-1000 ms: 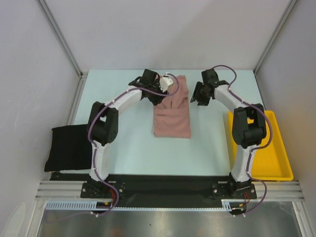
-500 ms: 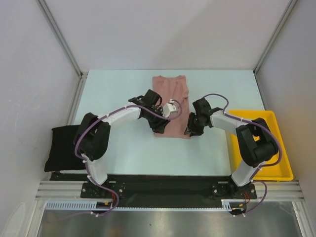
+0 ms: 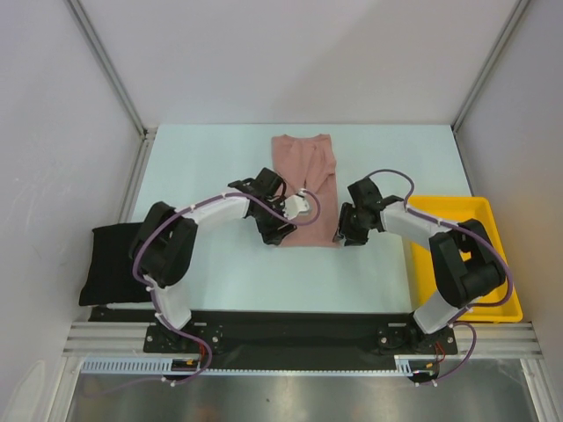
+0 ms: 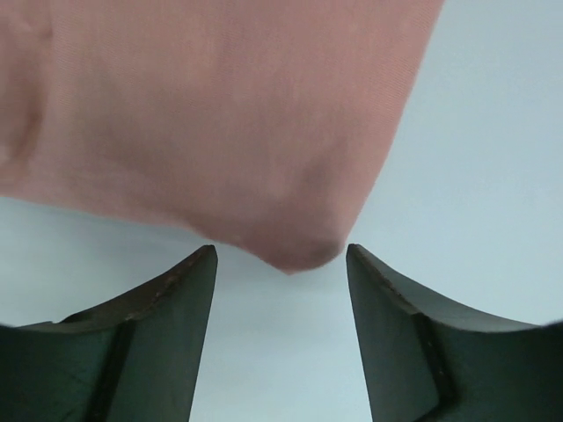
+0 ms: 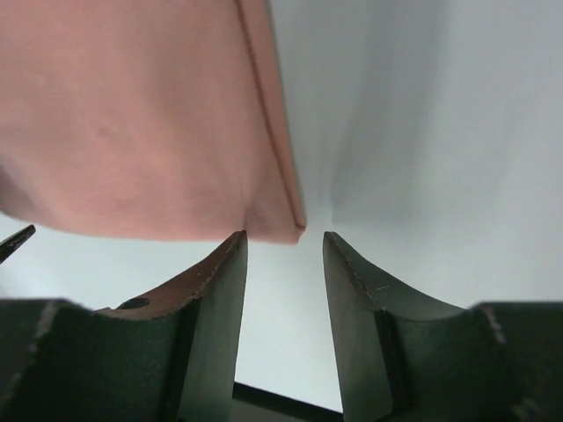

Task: Fold and stack the t-shirts
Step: Fold the tshirt

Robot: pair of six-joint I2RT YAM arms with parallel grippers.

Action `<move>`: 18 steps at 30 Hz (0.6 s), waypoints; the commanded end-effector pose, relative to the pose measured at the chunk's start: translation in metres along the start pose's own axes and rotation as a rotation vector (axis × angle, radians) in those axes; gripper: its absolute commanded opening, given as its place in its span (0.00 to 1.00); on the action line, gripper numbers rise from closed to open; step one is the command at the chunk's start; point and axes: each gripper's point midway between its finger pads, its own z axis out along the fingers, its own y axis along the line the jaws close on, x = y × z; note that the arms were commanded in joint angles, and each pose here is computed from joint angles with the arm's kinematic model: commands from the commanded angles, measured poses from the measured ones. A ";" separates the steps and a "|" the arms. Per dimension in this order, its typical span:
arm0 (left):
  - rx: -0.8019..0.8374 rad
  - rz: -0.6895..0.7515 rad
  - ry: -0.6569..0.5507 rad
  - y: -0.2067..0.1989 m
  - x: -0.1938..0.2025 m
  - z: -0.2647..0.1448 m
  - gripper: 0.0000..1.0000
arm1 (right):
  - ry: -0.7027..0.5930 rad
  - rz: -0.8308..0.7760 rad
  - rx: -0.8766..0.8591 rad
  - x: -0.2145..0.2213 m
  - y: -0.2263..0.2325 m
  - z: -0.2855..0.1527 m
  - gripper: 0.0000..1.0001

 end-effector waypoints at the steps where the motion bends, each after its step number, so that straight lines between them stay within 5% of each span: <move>1: -0.055 0.187 -0.076 -0.004 -0.033 -0.040 0.67 | -0.027 -0.038 -0.004 0.005 0.005 -0.016 0.46; 6: -0.056 0.394 0.004 -0.039 0.004 -0.022 0.72 | -0.023 -0.018 -0.023 0.012 0.008 -0.007 0.53; 10: -0.104 0.428 0.011 -0.034 0.001 -0.010 0.73 | -0.028 -0.016 -0.022 0.009 0.011 0.003 0.54; 13: -0.174 0.434 -0.018 -0.020 -0.009 -0.006 0.73 | -0.026 -0.002 -0.020 0.009 0.010 0.011 0.49; 18: -0.208 0.443 0.006 -0.014 0.003 0.005 0.67 | 0.005 0.019 -0.022 0.018 0.007 0.020 0.21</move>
